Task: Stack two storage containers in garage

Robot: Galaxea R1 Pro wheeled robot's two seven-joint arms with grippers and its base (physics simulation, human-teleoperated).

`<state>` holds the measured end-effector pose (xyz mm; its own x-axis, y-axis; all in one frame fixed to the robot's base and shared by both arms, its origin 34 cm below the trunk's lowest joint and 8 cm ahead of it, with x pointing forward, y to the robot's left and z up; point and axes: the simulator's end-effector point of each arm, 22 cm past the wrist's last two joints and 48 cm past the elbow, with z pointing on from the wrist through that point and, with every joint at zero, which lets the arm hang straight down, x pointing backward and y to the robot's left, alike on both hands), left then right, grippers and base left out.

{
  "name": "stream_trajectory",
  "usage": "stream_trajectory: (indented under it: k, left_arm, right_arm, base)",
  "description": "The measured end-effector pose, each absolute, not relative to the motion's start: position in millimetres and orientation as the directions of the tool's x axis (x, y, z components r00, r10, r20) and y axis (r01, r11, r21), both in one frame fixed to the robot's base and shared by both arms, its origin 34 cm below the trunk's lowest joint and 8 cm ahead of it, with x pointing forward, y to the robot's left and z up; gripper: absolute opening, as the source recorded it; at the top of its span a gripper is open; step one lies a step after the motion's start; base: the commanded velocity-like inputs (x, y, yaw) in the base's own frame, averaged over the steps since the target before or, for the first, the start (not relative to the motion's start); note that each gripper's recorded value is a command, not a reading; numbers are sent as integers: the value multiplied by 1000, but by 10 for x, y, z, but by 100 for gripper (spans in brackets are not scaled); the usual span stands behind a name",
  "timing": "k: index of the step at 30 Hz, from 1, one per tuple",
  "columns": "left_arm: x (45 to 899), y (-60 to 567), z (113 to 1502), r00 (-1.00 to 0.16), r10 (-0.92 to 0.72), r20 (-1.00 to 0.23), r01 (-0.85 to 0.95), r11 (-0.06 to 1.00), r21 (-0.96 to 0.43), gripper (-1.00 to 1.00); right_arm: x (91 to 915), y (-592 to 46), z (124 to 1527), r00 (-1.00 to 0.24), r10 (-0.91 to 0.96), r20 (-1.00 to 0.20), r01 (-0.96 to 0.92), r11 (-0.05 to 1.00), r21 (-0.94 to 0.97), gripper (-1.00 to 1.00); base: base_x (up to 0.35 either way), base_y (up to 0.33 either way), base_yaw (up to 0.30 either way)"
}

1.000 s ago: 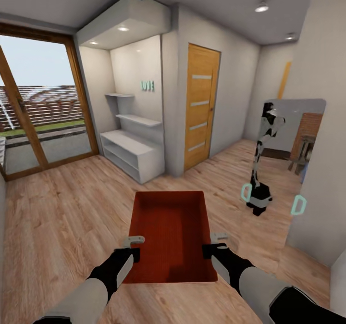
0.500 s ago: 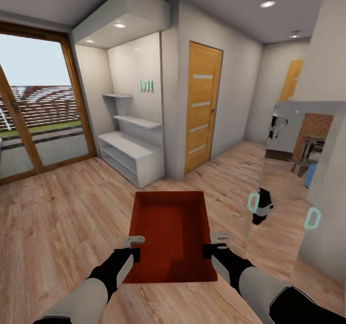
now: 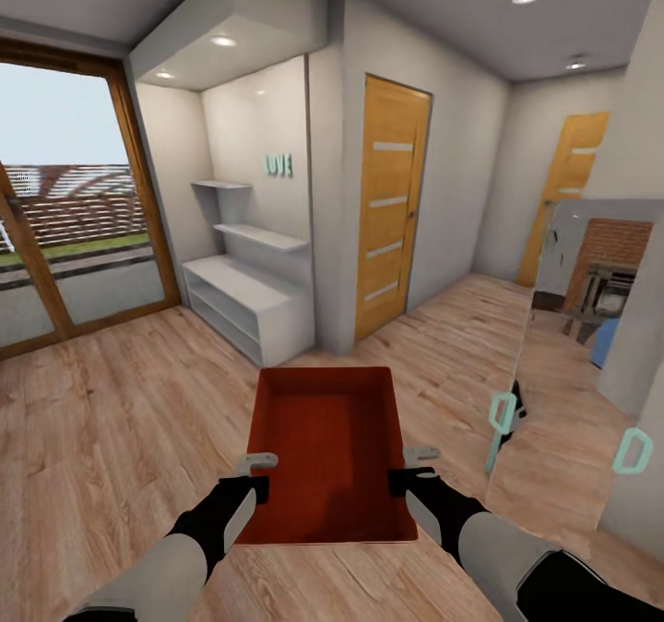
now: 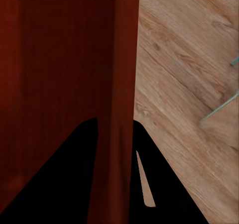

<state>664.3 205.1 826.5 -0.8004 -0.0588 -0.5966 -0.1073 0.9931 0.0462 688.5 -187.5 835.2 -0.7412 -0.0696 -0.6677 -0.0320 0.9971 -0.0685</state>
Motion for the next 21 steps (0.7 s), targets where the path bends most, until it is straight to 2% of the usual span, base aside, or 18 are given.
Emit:
stream_trajectory:
  k: [21]
  left_arm:
    - [6643, 2051, 8265, -800, -59, -597, -107, 993, 46, -100]
  right_arm:
    - [6885, -1875, 8352, -741, -70, -668, -32, 997, -69, -100]
  base:
    - [321, 0, 0]
